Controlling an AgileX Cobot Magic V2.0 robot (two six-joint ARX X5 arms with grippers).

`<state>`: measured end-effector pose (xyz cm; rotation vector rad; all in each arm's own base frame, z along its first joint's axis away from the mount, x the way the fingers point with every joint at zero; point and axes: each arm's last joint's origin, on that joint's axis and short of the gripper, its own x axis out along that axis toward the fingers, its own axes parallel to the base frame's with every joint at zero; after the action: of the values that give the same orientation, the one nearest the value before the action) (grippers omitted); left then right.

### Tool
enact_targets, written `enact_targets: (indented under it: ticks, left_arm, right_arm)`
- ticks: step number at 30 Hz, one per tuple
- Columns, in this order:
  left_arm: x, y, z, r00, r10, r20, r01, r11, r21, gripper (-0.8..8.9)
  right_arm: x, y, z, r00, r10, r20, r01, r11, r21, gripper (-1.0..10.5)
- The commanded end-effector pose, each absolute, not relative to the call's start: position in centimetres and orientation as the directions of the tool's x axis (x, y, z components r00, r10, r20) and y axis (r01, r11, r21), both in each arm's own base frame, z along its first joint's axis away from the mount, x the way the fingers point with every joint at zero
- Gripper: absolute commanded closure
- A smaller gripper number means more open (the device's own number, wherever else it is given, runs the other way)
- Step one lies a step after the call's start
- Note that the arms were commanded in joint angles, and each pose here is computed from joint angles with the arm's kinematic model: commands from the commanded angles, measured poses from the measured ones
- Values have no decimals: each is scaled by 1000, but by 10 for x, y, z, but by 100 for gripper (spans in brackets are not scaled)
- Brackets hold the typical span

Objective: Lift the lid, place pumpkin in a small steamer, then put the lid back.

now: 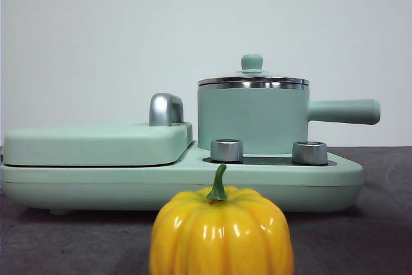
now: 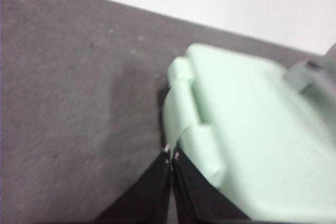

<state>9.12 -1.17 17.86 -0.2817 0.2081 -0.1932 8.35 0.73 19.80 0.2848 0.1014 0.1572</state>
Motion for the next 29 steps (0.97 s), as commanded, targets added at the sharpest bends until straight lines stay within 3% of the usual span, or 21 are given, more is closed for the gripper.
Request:
enact_targets:
  ticks: [1,10,18,23,29]
  left_arm:
    - [90,-14,199,957,-254,-140,194,920,-340,804]
    - [91,-24,275,883,-436,-175,347,856,-383,804]
    - [102,-37,335,736,-644,-210,555,751,-358,804]
    - [111,-44,356,630,-741,-233,642,666,-381,804]
    - [116,-47,358,609,-755,-244,649,651,-393,804]
  right_arm:
    - [76,8,218,978,195,-75,-157,922,354,936]
    - [56,12,295,915,373,-154,-297,881,369,936]
    - [58,18,352,799,561,-217,-477,811,338,936]
    - [61,20,374,741,638,-212,-559,760,332,936]
    - [59,21,379,720,665,-199,-590,737,330,936]
